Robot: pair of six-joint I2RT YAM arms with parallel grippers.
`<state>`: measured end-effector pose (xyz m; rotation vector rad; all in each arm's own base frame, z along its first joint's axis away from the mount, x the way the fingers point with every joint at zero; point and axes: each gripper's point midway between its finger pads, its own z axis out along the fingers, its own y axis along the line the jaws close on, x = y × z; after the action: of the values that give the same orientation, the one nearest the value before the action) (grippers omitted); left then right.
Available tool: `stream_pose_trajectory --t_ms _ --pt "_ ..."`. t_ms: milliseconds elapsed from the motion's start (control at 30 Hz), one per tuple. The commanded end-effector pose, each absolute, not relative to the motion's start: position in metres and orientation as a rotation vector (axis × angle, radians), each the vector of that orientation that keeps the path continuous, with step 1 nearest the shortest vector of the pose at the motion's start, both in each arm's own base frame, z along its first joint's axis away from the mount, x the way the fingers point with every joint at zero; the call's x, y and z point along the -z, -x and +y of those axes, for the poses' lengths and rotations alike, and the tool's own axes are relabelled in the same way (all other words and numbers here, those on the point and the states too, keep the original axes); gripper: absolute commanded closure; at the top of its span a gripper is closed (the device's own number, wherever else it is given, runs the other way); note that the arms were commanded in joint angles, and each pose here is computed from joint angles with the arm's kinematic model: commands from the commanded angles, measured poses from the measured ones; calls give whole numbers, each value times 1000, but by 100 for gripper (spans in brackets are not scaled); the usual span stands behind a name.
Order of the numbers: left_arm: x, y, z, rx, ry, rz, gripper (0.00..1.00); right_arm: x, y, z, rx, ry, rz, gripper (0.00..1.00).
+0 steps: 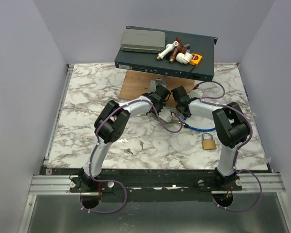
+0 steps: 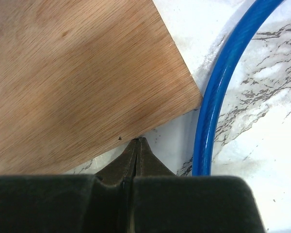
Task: Unlock with the key
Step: Move the distractor to the center of the board.
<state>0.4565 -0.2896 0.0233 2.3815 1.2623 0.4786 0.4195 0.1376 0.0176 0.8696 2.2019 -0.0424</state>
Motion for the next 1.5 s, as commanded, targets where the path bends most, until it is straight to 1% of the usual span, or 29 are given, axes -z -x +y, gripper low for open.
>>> stream_pose_trajectory --t_ms 0,500,567,800,900,1000,1067,1100,1133,1233,1367,1433,1467 --pt "-46 -534 -311 -729 -2142 1134 100 35 -400 130 130 -899 2356 99" --pt "-60 -610 -311 -895 -2026 1057 100 43 -439 96 303 -847 2263 99" --pt "-61 -614 -311 -897 -2026 1050 100 47 -441 96 311 -843 2267 99" --pt "-61 -577 -305 -825 -2044 1037 100 46 -434 100 259 -858 2280 99" --pt "-66 -555 -300 -767 -2035 1107 100 40 -430 102 227 -853 2291 99" --pt "-74 -524 -293 -639 -2029 1245 100 20 -429 106 174 -813 2291 99" --pt "-87 -500 -289 -508 -2010 1368 92 -1 -428 109 126 -782 2283 99" --pt "-95 -489 -284 -458 -2001 1423 86 -15 -427 111 99 -767 2278 99" --pt "-97 -473 -278 -393 -2007 1503 80 -23 -423 111 82 -757 2281 94" --pt "-111 -427 -256 -231 -2005 1683 72 -49 -402 107 38 -752 2276 74" --pt "-123 -372 -223 -24 -1941 1894 66 -62 -356 91 55 -795 2306 51" --pt "-132 -355 -204 60 -1863 1996 66 -63 -332 84 48 -827 2321 43" --pt "-137 -348 -196 98 -1822 2037 65 -64 -321 79 53 -845 2324 41"
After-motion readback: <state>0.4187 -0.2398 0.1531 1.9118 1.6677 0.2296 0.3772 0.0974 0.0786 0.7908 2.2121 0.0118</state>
